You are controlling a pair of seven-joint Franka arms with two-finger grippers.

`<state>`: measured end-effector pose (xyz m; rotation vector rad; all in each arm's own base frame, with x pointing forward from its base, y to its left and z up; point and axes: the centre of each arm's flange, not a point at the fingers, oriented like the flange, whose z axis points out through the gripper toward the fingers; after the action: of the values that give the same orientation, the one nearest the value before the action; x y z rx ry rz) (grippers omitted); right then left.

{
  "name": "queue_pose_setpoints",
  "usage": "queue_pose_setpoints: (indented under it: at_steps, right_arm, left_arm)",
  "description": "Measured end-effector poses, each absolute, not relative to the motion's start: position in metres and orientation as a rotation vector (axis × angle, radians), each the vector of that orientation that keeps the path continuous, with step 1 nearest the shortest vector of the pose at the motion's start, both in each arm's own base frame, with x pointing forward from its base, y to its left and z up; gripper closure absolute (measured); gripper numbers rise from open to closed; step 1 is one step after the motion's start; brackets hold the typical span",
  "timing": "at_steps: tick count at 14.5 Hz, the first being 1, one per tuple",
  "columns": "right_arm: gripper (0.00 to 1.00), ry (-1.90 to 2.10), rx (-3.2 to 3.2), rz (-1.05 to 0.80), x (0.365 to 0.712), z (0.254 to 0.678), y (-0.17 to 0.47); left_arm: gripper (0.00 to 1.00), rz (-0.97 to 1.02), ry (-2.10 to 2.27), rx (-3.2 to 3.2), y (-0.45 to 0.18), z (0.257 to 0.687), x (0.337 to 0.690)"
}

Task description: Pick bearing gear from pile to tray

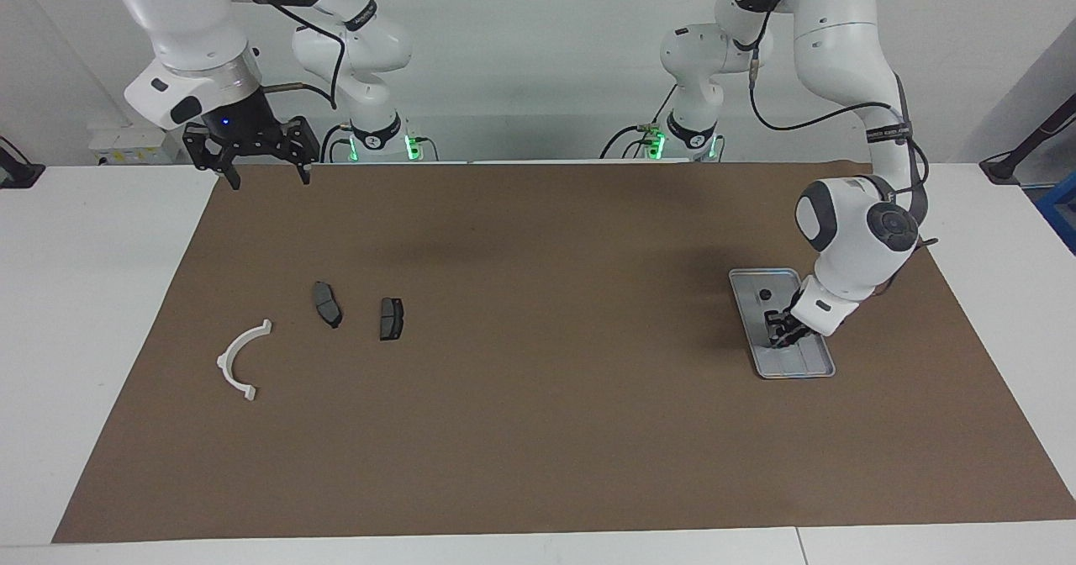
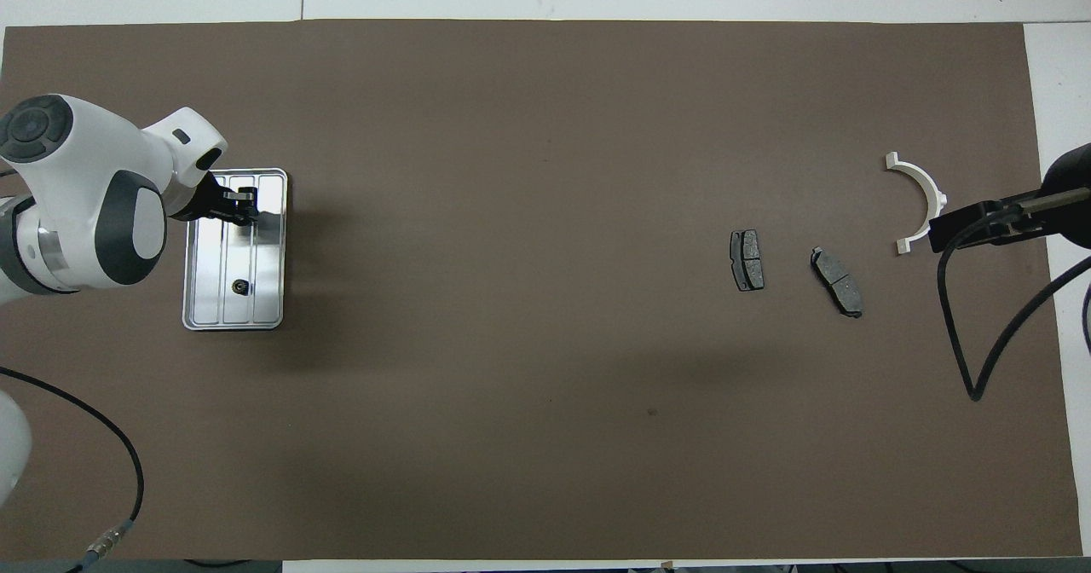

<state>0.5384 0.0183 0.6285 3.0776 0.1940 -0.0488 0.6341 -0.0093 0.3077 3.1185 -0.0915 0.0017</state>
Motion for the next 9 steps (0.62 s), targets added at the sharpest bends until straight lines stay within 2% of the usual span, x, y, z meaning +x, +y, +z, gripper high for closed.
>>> queue_pose_setpoints:
  at_steps: [6, 7, 9]
  right_arm:
    - [0.00, 0.201, 3.087, -0.050, 0.5381, 0.6285, 0.0215]
    - [0.00, 0.201, 3.087, -0.050, 0.5379, 0.6286, 0.0216]
    - [0.00, 0.203, 3.087, -0.049, 0.5377, 0.6290, 0.0221]
  left_arm:
    - [0.65, 0.015, -0.116, 3.117, -0.0065, 0.3001, 0.6300]
    - [0.60, 0.014, -0.115, 3.117, -0.0053, 0.2997, 0.6299]
    - [0.41, 0.014, -0.108, 3.118, -0.0008, 0.3009, 0.6305]
